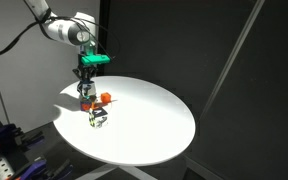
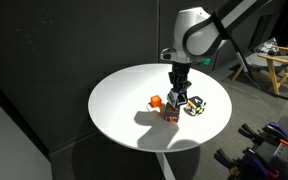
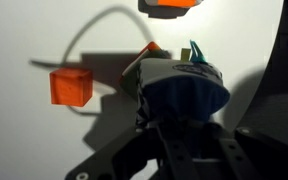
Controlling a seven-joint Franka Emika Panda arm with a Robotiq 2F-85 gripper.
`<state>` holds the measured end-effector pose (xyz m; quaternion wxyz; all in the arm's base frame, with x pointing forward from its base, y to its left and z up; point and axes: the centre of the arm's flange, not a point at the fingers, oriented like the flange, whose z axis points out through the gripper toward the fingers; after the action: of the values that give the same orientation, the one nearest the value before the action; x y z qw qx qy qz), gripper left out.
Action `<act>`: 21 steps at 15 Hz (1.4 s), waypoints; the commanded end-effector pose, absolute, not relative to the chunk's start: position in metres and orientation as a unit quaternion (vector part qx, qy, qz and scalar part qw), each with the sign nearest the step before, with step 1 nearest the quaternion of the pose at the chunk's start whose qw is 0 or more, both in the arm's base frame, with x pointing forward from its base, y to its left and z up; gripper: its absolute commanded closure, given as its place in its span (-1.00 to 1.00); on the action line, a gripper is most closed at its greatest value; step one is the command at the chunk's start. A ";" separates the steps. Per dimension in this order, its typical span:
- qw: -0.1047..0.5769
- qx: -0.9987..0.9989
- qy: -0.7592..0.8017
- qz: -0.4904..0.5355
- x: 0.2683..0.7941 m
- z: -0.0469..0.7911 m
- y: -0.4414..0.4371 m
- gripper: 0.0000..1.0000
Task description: Pick up the block with the number four on it and put it on the block to the bottom far left
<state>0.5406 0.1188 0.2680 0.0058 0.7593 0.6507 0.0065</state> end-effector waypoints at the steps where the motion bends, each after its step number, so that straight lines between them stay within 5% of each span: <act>1: 0.015 0.763 0.647 0.007 0.550 0.265 0.120 0.89; 21: 0.019 0.772 0.636 0.000 0.567 0.239 0.122 0.82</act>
<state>0.5574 0.1215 0.2389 0.0048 0.7653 0.6437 -0.0032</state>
